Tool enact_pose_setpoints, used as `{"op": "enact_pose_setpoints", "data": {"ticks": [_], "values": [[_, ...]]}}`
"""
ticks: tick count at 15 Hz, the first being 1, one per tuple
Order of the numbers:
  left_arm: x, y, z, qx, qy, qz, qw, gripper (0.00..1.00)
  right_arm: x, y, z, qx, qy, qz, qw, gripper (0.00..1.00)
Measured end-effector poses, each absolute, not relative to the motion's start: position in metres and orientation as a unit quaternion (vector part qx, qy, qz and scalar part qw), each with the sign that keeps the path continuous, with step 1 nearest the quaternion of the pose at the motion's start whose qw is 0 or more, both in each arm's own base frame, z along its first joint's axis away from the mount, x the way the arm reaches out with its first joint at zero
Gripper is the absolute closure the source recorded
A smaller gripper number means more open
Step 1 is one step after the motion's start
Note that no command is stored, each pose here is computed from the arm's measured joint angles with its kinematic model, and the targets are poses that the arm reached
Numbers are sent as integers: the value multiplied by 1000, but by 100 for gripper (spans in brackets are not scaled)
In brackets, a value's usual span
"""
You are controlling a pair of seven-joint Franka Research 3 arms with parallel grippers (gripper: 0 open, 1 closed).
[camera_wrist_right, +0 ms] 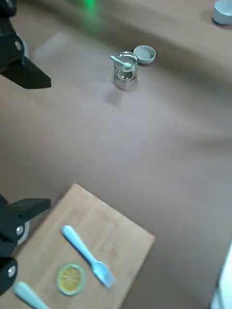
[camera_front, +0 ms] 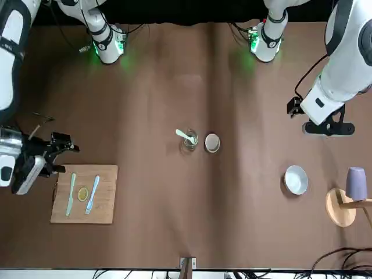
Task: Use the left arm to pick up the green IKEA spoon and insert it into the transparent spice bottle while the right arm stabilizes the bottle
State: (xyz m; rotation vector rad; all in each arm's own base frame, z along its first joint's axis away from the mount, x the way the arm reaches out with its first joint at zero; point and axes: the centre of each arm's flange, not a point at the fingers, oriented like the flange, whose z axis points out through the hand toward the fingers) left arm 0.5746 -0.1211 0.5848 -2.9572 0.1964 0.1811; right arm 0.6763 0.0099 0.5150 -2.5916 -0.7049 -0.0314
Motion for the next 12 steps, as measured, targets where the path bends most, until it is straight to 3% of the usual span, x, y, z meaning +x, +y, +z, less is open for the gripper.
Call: {"op": "enact_pose_setpoints", "data": {"ticks": [7, 12], "values": [[559, -117, 629, -998, 61, 23, 26, 0, 656, 39, 579, -980, -71, 48, 180, 0], [564, -107, 632, -998, 63, 4, 22, 0, 635, 52, 613, -995, -7, 60, 79, 0]]}}
